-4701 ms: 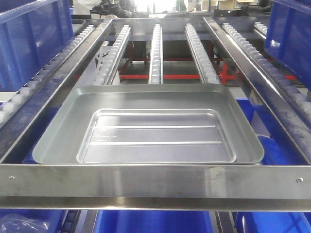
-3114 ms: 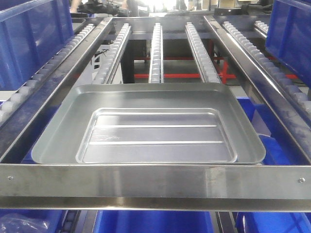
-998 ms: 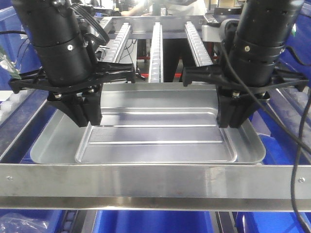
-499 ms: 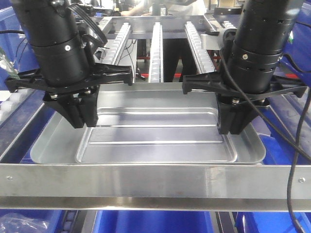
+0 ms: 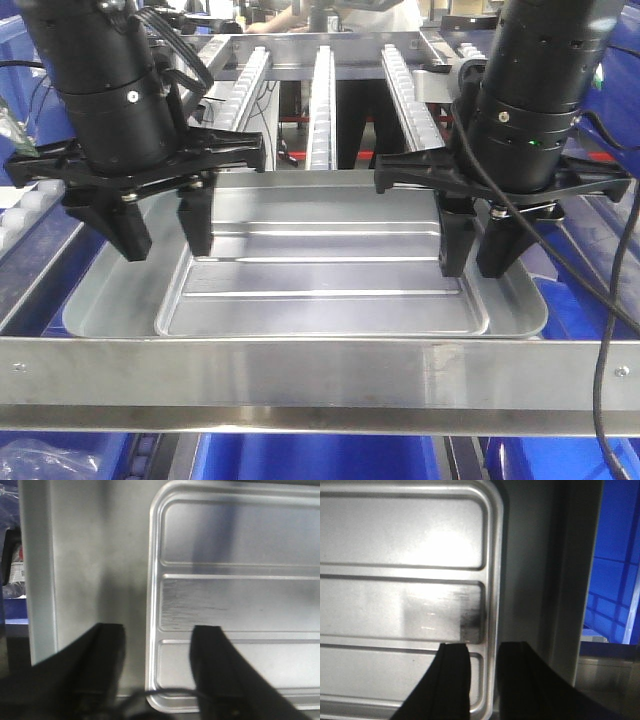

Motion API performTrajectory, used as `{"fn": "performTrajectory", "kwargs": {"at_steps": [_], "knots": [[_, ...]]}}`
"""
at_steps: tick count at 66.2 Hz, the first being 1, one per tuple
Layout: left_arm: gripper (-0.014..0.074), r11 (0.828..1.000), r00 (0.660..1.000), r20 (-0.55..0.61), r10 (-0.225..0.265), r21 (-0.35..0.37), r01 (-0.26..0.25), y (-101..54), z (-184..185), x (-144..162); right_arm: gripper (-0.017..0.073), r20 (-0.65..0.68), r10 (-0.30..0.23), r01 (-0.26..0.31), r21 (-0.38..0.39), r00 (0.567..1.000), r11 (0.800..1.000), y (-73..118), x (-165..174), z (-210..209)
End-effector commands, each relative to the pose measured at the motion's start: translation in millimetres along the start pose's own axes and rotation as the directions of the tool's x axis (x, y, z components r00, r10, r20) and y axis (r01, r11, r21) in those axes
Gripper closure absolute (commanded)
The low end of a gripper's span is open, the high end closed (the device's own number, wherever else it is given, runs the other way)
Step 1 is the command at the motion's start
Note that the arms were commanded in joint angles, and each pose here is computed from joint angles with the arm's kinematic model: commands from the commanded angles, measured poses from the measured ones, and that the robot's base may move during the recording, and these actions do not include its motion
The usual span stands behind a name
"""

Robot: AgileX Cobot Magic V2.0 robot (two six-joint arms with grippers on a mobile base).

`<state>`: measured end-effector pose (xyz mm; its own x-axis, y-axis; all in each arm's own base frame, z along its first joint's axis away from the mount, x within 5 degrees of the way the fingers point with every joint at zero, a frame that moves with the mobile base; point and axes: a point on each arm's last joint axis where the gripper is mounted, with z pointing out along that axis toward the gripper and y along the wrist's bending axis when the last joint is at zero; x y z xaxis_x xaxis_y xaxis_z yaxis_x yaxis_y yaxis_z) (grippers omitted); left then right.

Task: Grab silver tray and place in blue box
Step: 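Close both grippers on the opposite side rims of the silver tray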

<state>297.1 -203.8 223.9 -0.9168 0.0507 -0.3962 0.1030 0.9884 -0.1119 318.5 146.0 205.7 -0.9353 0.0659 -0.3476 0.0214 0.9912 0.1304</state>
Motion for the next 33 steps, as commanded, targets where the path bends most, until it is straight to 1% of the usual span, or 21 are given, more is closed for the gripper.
{"fn": "performTrajectory", "kwargs": {"at_steps": [1, 8, 20, 33], "knots": [[0.0299, 0.999, 0.997, 0.082, -0.007, 0.047, 0.003, -3.6, -20.2, -11.2, 0.0270, 0.098, -0.002, 0.007, -0.050, 0.995, 0.999, 4.7, -12.4, -22.1], [0.0299, 0.999, 0.995, 0.103, 0.010, 0.041, -0.014, -3.0, -18.9, -13.5, 0.0270, 0.104, -0.002, 0.007, -0.054, 0.995, 0.999, 5.4, -13.3, -19.6], [0.0305, 0.999, 0.994, 0.106, 0.017, 0.037, -0.021, -3.0, -17.1, -13.9, 0.0270, 0.089, -0.001, 0.006, -0.048, 0.996, 0.999, 5.5, -12.6, -14.2], [0.0365, 0.999, 0.997, 0.076, 0.023, 0.021, -0.025, -4.1, -1.1, -12.0, 0.0270, 0.099, 0.000, 0.005, -0.053, 0.995, 0.999, 5.7, -13.7, -13.8]]}}
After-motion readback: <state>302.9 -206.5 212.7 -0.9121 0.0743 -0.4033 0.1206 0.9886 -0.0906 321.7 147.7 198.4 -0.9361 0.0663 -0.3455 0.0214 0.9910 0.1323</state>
